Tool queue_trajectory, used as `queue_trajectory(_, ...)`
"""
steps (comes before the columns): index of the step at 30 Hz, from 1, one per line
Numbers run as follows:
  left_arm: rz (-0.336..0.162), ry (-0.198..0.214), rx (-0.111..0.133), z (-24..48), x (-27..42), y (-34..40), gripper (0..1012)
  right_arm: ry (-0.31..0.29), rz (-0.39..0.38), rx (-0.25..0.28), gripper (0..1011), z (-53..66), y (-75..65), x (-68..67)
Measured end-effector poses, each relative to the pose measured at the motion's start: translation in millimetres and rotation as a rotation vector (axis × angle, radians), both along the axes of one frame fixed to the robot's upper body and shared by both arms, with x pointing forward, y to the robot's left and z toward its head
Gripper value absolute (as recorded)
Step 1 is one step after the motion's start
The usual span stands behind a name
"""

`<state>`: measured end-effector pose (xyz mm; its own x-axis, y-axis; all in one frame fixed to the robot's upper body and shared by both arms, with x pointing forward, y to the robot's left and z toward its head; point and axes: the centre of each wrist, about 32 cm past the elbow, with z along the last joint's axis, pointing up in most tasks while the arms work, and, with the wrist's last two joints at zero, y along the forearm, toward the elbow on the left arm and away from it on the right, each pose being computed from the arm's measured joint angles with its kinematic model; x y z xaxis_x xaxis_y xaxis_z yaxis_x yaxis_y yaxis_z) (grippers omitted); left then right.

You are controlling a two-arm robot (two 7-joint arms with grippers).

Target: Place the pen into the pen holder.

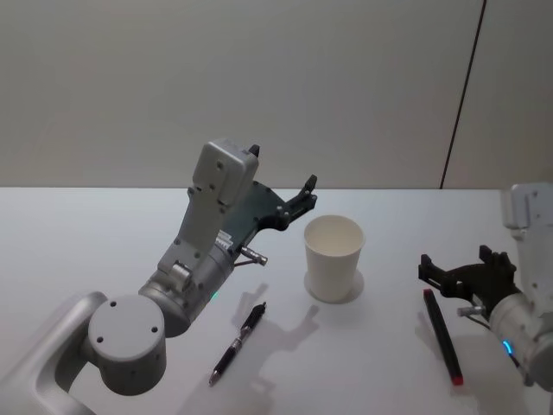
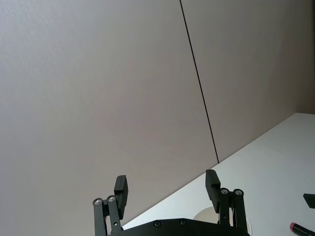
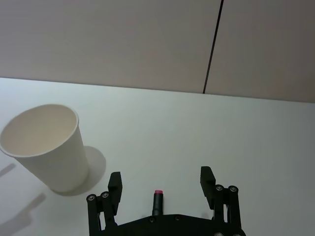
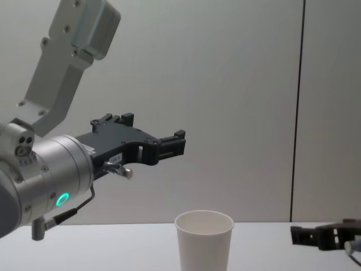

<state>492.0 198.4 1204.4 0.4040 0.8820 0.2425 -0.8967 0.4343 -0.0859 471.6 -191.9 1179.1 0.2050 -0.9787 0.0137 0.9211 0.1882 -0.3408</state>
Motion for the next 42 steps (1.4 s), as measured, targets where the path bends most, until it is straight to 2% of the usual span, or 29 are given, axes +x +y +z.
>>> queue_trajectory(19, 0.000, 0.000, 0.000, 0.0, 0.0, 0.0, 1004, 0.145, -0.070, -0.035, 1002, -16.9, 20.9, 24.0)
queue_trajectory(42, 0.000, 0.000, 0.000, 0.0, 0.0, 0.0, 1004, 0.228, -0.091, -0.079, 1000, -29.9, 41.3, 34.5)
